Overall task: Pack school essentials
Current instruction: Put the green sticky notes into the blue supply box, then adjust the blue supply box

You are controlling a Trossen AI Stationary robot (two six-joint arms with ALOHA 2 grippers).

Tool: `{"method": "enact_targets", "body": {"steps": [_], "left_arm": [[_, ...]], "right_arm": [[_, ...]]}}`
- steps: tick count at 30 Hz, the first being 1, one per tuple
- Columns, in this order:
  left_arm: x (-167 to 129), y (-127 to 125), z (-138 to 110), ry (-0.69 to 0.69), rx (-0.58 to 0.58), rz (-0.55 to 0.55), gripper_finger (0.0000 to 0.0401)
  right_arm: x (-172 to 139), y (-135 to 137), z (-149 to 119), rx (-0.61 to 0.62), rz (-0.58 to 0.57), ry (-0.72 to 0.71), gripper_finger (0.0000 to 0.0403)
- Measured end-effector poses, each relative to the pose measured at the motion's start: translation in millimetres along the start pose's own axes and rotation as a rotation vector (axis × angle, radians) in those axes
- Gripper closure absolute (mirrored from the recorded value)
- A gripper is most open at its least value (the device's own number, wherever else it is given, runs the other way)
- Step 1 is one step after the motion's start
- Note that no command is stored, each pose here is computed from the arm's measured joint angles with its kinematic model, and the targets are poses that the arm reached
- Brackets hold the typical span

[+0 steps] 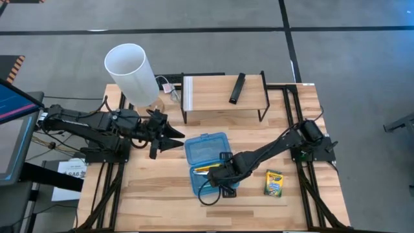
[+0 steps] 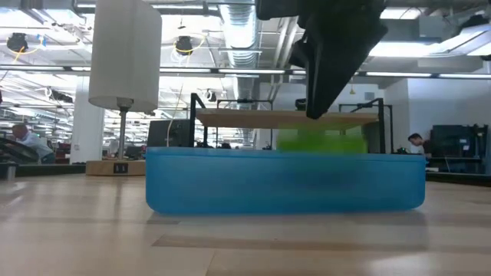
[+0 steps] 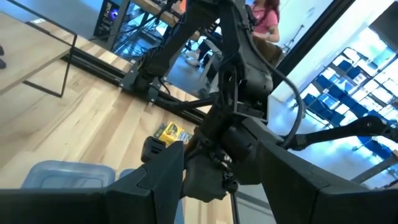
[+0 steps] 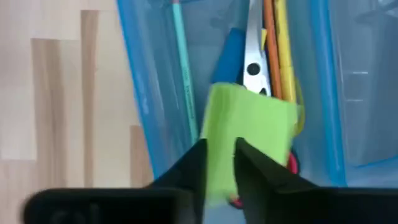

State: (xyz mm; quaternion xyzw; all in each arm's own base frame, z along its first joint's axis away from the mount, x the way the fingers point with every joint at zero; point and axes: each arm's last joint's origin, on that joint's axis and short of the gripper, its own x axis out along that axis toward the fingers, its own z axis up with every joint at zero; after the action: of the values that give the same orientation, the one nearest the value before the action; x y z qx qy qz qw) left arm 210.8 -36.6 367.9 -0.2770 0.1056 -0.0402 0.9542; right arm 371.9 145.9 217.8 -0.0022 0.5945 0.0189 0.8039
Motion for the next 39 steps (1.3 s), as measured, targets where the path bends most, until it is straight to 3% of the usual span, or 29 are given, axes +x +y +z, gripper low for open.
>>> {"method": "enact_targets", "body": {"steps": [6, 10, 17, 26, 34, 39], "left_arm": [[0.1, 0.3, -0.5, 0.005, 0.001, 0.004, 0.0214], [2.1, 0.7, -1.2, 0.009, 0.001, 0.007, 0.0214], [21.2, 3.3, -7.4, 0.044, -0.001, 0.006, 0.0214], [60.0, 3.9, -16.8, 0.071, -0.008, -0.105, 0.0214], [86.4, 7.2, -26.7, 0.092, -0.035, -0.163, 0.0214], [92.6, 9.6, -31.2, 0.112, -0.048, -0.157, 0.0214]], "right_arm": [[-12.7, -2.5, 1.0, 0.018, 0.013, -0.024, 0.0196], [-30.5, -7.8, 1.1, 0.055, 0.021, -0.063, 0.0172], [-71.2, -18.0, -16.8, 0.219, -0.022, -0.15, 0.0193], [-97.9, -25.6, -102.4, 0.495, -0.04, -0.206, 0.0222], [-93.5, -25.7, -169.6, 0.769, -0.038, -0.122, 0.0233], [-86.1, -23.2, -194.2, 0.889, -0.079, 0.027, 0.0247]]}}
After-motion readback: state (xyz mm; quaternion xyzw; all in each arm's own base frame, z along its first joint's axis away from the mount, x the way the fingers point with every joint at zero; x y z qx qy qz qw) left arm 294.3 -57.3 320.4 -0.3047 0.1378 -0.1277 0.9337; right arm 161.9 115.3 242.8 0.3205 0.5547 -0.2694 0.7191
